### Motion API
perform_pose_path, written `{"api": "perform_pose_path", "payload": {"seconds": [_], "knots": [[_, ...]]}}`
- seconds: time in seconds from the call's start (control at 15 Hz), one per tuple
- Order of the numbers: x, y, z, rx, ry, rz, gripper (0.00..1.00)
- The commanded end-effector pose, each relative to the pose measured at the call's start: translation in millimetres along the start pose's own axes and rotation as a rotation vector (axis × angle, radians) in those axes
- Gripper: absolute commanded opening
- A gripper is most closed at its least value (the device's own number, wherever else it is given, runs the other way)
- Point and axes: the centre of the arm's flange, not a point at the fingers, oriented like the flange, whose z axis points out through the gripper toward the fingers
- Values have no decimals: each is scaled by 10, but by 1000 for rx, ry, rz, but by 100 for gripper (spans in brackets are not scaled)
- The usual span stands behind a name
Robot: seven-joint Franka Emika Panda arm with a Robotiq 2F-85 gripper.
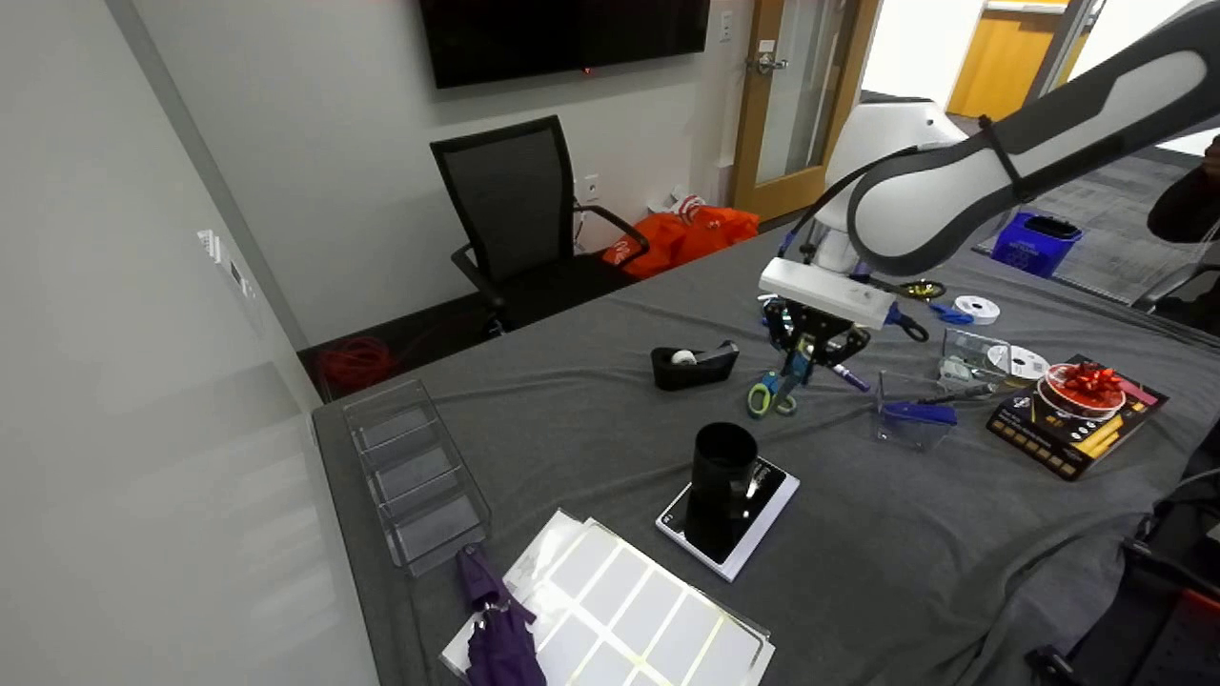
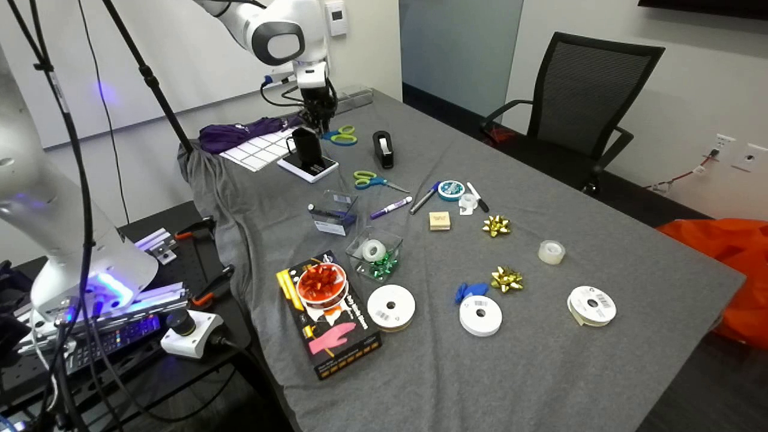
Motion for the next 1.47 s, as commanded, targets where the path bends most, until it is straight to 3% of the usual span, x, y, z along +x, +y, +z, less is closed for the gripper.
{"api": "perform_pose_path", "payload": {"seconds": [0.0,0.33,0.67,1.4], "knots": [[-413,-48,-228,26,122,-55,6],[-1018,-133,-271,121,303,-77,6],[-1336,-179,-93,210,501,-113,6],[-1416,274,417,308,642,-239,6]]}}
